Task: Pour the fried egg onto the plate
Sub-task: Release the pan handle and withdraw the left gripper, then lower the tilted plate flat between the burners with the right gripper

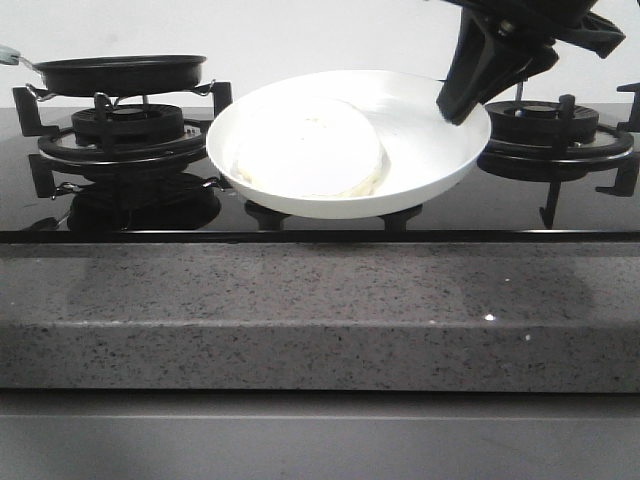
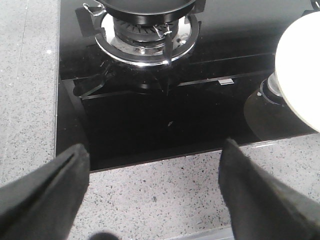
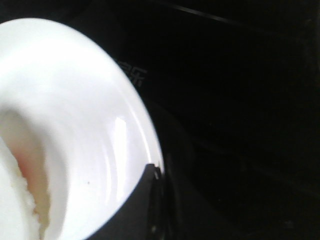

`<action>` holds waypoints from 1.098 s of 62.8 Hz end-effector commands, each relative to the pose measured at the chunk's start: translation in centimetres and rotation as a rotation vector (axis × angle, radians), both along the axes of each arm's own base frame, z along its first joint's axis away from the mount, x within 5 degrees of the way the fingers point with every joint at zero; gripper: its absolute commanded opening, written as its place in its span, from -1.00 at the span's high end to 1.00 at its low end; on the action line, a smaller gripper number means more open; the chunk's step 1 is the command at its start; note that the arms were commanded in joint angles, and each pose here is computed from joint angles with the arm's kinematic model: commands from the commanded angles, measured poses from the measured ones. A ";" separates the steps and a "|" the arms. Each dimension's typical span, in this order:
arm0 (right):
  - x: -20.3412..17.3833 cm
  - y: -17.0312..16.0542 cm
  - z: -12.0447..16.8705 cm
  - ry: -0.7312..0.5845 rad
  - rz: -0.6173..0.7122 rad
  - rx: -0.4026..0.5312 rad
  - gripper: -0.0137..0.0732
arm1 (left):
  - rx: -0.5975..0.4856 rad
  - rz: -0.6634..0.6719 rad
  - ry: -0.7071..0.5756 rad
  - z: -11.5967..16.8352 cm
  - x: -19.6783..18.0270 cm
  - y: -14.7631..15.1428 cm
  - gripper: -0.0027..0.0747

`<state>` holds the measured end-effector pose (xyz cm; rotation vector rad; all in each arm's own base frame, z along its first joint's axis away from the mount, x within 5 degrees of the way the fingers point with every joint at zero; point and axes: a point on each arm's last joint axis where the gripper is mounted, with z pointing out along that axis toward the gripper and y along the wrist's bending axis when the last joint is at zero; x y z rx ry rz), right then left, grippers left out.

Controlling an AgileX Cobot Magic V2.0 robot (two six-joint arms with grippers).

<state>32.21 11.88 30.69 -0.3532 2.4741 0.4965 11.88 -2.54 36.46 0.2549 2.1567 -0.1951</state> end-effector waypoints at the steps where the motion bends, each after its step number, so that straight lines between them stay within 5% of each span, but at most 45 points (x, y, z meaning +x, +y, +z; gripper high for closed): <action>1: 0.1 -0.1 3.6 -0.137 -0.030 0.066 0.95 | -0.042 0.009 -0.093 1.4 0.3 -0.2 -0.45; 19: 3.2 -0.9 7.5 -0.187 -0.108 0.260 0.95 | -0.046 0.011 -0.106 1.5 0.3 -0.1 -0.45; 29: 5.7 -1.6 7.4 -0.158 -0.157 0.324 0.95 | -0.050 0.012 -0.111 1.5 0.4 -0.2 -0.45; 46: 9.0 -1.4 4.8 -0.096 -0.189 0.326 0.93 | -0.063 0.010 -0.113 1.6 0.4 -0.2 -0.45; 69: 11.3 -1.8 1.5 -0.051 -0.233 0.209 0.93 | -0.090 0.005 -0.110 1.6 0.3 -0.4 -0.45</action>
